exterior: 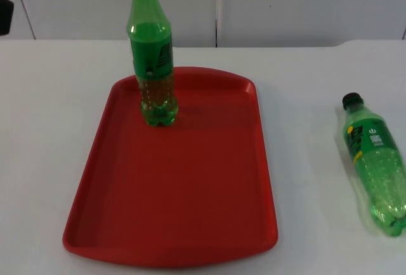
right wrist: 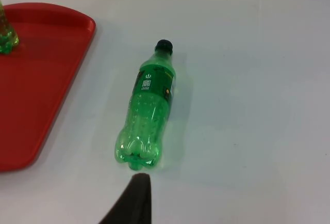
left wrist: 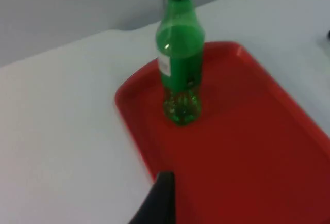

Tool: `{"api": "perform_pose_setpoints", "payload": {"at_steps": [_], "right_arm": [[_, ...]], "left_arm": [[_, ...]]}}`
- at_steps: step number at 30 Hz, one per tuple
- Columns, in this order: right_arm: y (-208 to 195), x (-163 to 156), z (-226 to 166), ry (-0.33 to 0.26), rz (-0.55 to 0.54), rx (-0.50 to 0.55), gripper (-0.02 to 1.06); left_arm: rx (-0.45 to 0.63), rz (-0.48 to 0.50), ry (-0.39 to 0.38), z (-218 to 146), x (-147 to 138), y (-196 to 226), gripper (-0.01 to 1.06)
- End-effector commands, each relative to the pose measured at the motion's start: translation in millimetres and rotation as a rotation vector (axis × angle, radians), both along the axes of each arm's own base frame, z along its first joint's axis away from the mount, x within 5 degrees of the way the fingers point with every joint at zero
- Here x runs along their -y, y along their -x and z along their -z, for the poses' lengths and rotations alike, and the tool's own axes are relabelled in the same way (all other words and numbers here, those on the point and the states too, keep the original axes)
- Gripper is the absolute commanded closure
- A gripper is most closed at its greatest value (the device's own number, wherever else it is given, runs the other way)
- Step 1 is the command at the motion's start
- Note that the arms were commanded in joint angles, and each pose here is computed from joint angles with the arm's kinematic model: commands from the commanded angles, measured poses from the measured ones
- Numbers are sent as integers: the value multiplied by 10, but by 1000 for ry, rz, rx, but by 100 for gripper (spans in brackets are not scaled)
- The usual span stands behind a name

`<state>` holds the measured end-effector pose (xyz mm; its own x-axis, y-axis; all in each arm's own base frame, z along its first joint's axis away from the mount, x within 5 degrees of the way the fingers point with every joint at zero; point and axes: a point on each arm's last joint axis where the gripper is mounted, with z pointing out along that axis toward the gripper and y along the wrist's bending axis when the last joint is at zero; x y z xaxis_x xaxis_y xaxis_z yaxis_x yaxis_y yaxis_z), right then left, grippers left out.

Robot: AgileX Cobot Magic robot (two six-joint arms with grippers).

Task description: Place the bottle upright on the tray.

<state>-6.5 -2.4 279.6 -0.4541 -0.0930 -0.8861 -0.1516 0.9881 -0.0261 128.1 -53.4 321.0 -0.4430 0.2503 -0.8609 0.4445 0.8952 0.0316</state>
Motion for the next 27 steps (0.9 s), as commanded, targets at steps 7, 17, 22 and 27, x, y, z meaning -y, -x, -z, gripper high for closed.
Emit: {"api": "perform_pose_setpoints", "payload": {"at_steps": [7,17,22,27], "right_arm": [[6,0,-3,1,3,5,-1],[6,0,-3,1,3,5,-1],[6,0,-3,1,3,5,-1],[6,0,-3,1,3,5,-1]], "left_arm": [[65,63,74,-159,-95,489,18],[141,78,120,14,-258,1011,18],[146,90,130,75,-329,1253,18],[151,91,139,172,-371,1383,18]]}}
